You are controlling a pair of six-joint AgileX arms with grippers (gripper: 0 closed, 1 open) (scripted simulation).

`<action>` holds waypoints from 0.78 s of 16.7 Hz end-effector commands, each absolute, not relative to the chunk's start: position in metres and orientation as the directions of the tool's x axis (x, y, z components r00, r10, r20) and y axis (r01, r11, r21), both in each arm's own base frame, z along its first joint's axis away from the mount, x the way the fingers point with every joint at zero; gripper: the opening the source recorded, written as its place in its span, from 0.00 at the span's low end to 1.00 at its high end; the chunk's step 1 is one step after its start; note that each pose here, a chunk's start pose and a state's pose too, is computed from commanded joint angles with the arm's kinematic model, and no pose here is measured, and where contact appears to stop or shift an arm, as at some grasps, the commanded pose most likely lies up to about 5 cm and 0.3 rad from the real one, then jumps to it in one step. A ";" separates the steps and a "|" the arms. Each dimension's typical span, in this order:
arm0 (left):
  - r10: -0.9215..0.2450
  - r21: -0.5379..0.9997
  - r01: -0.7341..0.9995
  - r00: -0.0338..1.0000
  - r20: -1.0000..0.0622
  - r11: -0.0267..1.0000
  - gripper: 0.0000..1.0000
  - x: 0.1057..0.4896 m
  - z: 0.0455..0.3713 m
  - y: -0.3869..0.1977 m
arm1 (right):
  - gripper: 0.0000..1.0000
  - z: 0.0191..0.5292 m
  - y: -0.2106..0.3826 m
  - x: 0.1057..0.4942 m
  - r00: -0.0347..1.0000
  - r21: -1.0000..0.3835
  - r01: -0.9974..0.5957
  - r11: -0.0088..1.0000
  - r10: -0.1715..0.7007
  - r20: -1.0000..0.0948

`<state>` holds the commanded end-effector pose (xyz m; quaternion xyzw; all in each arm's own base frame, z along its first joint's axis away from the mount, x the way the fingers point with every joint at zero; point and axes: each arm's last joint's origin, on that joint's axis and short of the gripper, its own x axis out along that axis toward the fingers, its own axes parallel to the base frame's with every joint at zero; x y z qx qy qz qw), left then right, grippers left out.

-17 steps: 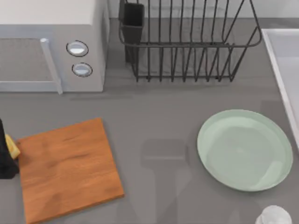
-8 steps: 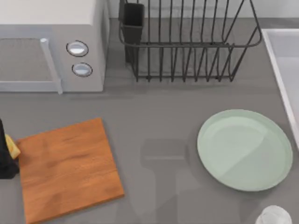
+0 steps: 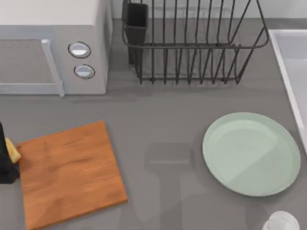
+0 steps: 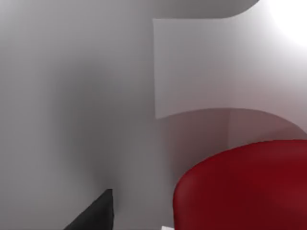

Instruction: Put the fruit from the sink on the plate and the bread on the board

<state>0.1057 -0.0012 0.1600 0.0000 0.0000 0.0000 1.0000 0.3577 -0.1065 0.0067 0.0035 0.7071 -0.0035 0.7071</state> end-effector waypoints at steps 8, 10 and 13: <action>0.000 0.000 0.000 1.000 0.000 1.000 1.00 0.106 0.160 -0.001 | 0.40 0.007 -0.106 0.358 0.000 0.000 0.010 1.000 0.000 -1.000; 0.000 0.000 0.000 1.000 0.000 1.000 1.00 0.106 0.160 -0.001 | 0.25 0.007 -0.106 0.358 0.000 0.000 0.010 1.000 0.000 -1.000; 0.000 0.000 0.000 1.000 0.000 1.000 1.00 0.106 0.160 -0.001 | 0.02 0.007 -0.106 0.358 0.000 0.000 0.010 1.000 0.000 -1.000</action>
